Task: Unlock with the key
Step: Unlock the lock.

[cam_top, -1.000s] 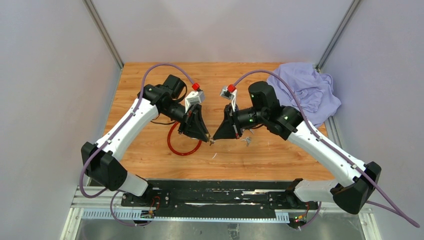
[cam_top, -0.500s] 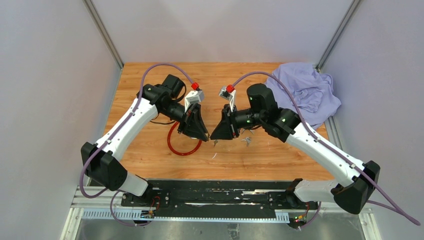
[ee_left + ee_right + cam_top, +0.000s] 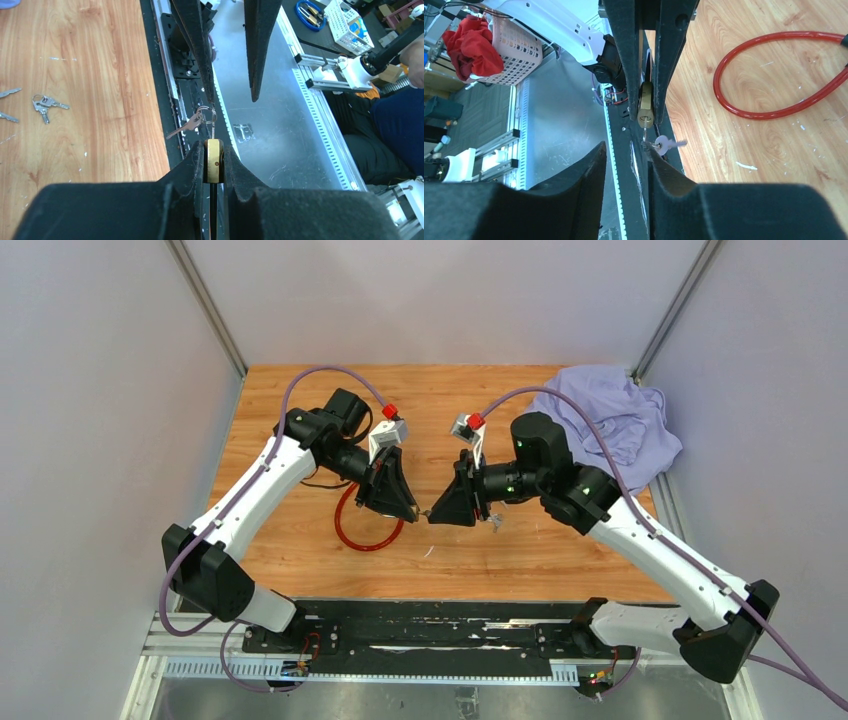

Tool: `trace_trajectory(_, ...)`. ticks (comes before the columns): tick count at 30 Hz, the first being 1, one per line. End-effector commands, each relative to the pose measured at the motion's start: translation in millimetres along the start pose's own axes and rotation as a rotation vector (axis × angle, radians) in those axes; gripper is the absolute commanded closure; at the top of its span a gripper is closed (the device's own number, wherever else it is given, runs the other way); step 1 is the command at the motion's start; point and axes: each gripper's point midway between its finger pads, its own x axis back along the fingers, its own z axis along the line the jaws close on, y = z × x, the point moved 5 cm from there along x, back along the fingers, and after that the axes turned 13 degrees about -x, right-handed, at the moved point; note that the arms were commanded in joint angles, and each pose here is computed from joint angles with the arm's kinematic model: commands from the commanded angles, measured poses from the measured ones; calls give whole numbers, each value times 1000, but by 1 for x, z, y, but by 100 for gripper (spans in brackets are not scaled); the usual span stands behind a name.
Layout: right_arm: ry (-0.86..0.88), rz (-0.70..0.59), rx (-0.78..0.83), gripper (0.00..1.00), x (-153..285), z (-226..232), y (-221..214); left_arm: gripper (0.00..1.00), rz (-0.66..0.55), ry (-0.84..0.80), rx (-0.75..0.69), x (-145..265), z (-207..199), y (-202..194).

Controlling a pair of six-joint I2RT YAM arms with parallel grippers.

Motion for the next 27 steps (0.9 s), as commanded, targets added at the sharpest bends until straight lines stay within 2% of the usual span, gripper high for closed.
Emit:
trace_trajectory(1,8,35,-7,72,-2,-5,-9,100,-42,-16,-55,1,-7,15)
trace_trajectory(6,20,50,-15,84,-4,-5,-10,100,-41,-14,-59,1,-8,16)
trace_trajectory(9,19,52,-20,86,-5,-6,-10,100,-40,-14,-58,1,-8,16)
trace_trajectory(10,18,53,-19,85,-5,-7,-10,100,-41,-15,-57,1,-8,16)
trace_trajectory(11,12,56,-21,79,-5,-8,-11,100,-41,-15,-56,1,-7,16)
trace_trajectory(14,-27,52,-25,59,-5,-13,-12,100,-44,-16,-58,1,-7,16)
trace_trajectory(17,-42,39,-18,55,-2,-14,-11,100,-43,-16,-58,1,-8,16)
trace_trajectory(21,-30,46,-22,62,-3,-14,-11,100,-44,-15,-61,1,-9,16)
trace_trajectory(27,-2,52,-31,78,-7,-13,-9,99,-44,-14,-56,2,-8,16)
